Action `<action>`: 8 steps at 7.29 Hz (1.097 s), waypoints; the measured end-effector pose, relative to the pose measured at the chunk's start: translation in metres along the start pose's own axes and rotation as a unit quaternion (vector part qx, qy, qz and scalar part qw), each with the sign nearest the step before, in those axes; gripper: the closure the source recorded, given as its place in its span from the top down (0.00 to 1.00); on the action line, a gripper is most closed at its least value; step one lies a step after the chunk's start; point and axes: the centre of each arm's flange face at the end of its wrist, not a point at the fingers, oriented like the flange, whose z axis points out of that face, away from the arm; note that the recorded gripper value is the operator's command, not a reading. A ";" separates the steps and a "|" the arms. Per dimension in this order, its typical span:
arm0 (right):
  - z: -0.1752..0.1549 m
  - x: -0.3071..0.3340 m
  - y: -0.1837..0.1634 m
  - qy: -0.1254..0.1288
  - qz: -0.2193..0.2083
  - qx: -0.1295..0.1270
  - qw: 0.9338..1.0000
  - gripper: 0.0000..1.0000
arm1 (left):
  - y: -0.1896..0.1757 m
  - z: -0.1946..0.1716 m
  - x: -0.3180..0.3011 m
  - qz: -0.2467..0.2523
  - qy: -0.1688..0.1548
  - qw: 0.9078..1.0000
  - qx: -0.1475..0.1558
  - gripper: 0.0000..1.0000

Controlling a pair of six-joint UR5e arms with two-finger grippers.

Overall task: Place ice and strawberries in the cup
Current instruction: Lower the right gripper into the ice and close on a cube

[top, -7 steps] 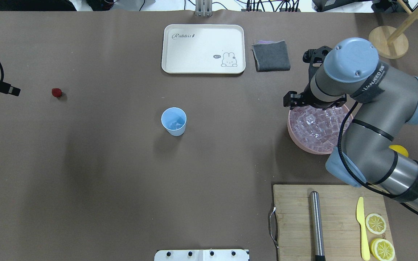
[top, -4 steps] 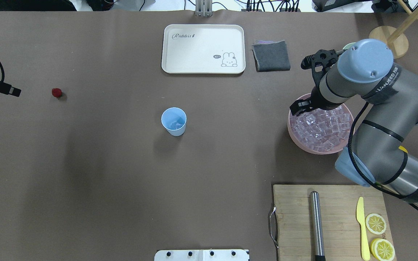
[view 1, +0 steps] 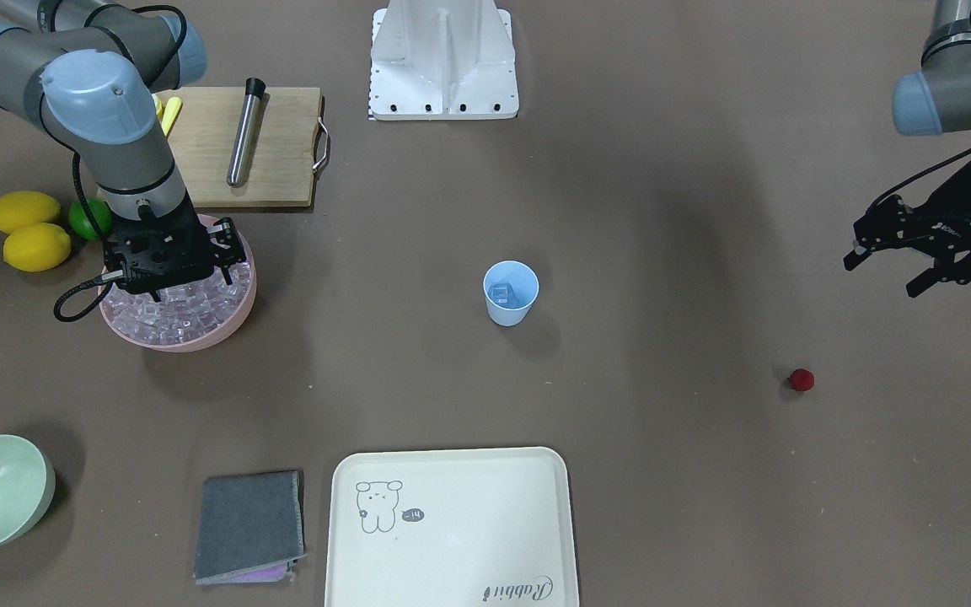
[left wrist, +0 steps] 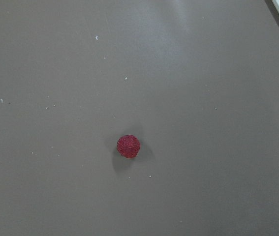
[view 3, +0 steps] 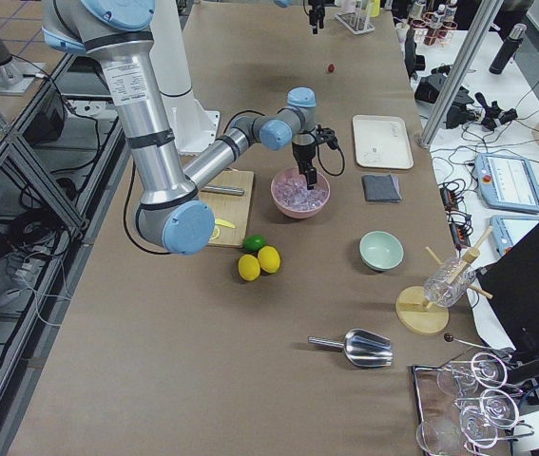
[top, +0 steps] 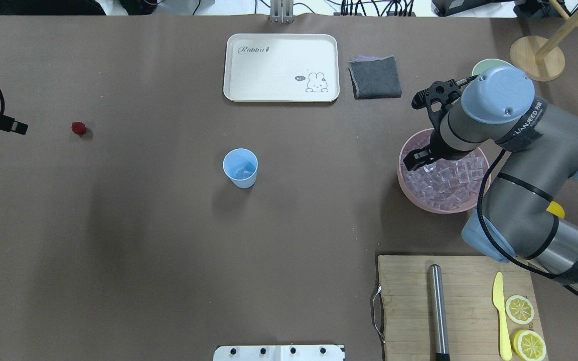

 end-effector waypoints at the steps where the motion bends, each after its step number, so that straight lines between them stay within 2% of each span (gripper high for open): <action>1: 0.005 -0.002 0.002 0.001 -0.001 -0.004 1.000 0.79 | 0.001 0.000 0.000 0.000 0.000 1.000 0.000 0.99; 2: 0.008 -0.003 0.003 0.002 -0.002 -0.007 1.000 0.74 | 0.001 0.001 0.000 0.000 0.000 1.000 -0.001 0.99; 6: 0.020 -0.002 0.004 0.006 -0.003 -0.016 1.000 0.70 | 0.001 0.000 0.000 0.000 0.000 1.000 0.000 0.99; 8: 0.026 -0.001 0.005 0.010 -0.003 -0.021 1.000 0.63 | 0.001 0.000 0.000 0.000 0.000 1.000 0.000 0.99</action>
